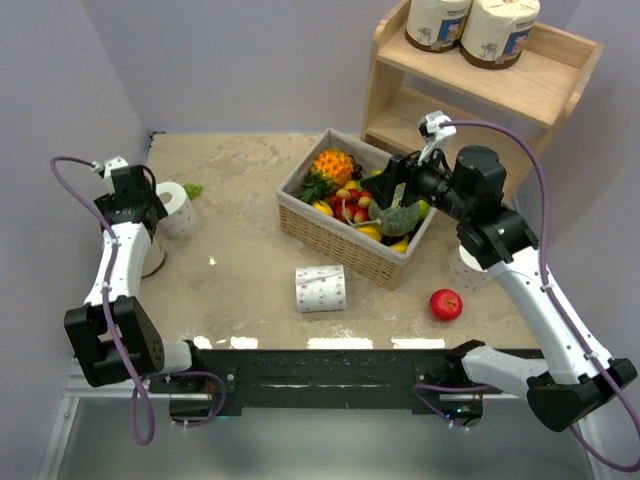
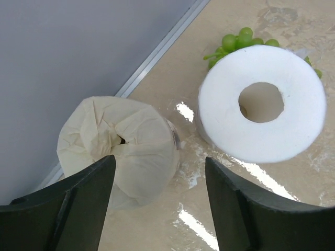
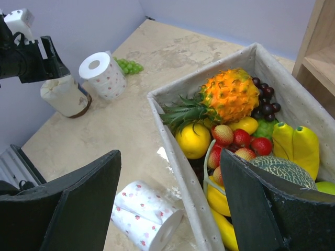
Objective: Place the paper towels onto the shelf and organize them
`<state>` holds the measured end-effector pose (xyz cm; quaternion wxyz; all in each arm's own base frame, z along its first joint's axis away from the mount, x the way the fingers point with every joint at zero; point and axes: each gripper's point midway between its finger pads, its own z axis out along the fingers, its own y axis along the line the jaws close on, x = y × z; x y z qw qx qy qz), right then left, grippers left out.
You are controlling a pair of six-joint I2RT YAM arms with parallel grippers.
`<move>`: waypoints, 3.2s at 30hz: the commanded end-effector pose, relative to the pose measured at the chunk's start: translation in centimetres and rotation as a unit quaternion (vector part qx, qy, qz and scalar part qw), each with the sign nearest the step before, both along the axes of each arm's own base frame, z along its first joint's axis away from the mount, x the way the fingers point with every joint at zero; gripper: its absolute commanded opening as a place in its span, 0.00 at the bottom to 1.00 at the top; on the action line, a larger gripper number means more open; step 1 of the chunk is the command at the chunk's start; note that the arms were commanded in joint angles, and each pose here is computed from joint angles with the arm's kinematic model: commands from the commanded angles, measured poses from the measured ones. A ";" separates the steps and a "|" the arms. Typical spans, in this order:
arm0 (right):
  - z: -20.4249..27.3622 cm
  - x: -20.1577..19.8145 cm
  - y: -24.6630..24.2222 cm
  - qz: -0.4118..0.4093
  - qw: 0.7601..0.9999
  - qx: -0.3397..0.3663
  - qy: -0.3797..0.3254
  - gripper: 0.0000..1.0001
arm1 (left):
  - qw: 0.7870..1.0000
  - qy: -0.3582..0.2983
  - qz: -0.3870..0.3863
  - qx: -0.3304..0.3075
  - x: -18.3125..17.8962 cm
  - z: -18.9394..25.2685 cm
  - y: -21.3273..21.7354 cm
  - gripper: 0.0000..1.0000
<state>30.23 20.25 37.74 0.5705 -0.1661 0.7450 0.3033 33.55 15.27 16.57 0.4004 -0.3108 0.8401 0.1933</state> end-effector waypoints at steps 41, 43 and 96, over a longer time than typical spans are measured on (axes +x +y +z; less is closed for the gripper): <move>3.9 -1.5 0.3 0.021 0.999 0.032 -0.036 0.80 | 0.995 0.076 -0.059 -0.021 -1.1 -5.0 -2.4 0.41; 4.0 -1.6 0.2 0.021 0.999 0.032 -0.037 0.80 | 0.995 0.077 -0.067 -0.020 -1.1 -4.7 -3.2 0.40; -8.6 -1.6 26.2 0.124 0.980 -0.126 0.090 0.76 | 0.978 -0.185 -0.005 -0.099 -0.8 4.6 -5.0 1.00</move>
